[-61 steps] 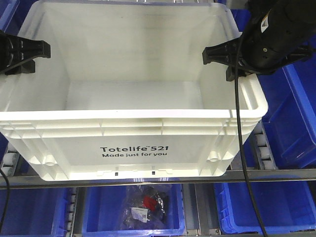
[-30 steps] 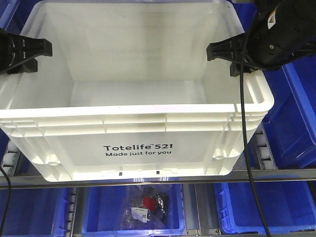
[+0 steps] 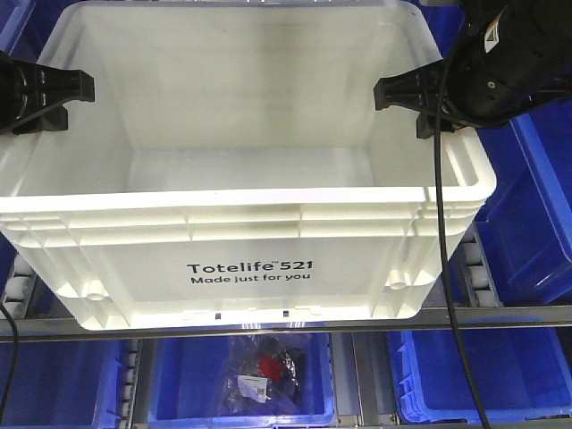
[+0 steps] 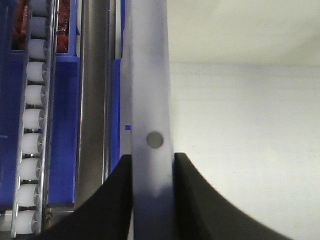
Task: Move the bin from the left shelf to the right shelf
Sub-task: 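Lift the white tote with both grippers off the roller shelf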
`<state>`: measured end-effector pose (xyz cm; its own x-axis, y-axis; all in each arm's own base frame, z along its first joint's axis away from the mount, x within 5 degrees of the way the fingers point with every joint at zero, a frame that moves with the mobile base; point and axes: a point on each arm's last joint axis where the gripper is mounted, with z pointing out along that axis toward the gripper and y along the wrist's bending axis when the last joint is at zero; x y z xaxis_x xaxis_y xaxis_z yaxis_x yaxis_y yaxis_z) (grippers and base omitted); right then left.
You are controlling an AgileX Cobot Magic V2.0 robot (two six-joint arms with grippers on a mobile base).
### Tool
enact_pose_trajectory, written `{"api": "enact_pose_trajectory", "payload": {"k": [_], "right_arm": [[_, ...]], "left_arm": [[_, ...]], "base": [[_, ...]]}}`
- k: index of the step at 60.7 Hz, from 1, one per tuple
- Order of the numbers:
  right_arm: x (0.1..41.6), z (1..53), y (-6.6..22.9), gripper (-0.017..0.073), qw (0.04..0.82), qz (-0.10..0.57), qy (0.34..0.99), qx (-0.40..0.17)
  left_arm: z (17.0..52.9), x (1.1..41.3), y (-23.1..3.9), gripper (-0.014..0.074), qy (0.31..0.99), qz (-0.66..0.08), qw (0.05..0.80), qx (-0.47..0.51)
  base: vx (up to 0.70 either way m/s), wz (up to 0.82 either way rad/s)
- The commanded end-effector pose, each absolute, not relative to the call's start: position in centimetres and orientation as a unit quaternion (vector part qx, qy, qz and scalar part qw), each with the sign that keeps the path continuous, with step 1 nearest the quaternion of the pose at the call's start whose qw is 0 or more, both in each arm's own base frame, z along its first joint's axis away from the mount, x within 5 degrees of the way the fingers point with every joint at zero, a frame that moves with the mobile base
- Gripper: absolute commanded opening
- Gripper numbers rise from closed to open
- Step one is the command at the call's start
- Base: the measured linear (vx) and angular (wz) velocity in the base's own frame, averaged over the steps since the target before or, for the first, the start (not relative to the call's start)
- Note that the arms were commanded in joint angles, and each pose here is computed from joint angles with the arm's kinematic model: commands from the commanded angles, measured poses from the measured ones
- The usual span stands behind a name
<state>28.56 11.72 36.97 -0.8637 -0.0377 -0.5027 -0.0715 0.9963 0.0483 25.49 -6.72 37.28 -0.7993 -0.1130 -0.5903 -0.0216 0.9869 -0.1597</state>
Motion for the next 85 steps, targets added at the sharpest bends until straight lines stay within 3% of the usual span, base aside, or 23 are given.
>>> {"api": "enact_pose_trajectory", "payload": {"k": [1, 85], "right_arm": [[28.2, 40.25, 10.95, 0.0031, 0.349, 0.039, 0.936, -0.03], [28.2, 40.25, 10.95, 0.0031, 0.349, 0.039, 0.936, -0.03]], "left_arm": [[40.38, 24.96, -6.55, 0.0054, 0.912, -0.084, 0.402, -0.019], [40.38, 24.96, -6.55, 0.0055, 0.912, -0.084, 0.402, -0.019]], "base": [[0.0, 0.0], [-0.06, -0.03]]}}
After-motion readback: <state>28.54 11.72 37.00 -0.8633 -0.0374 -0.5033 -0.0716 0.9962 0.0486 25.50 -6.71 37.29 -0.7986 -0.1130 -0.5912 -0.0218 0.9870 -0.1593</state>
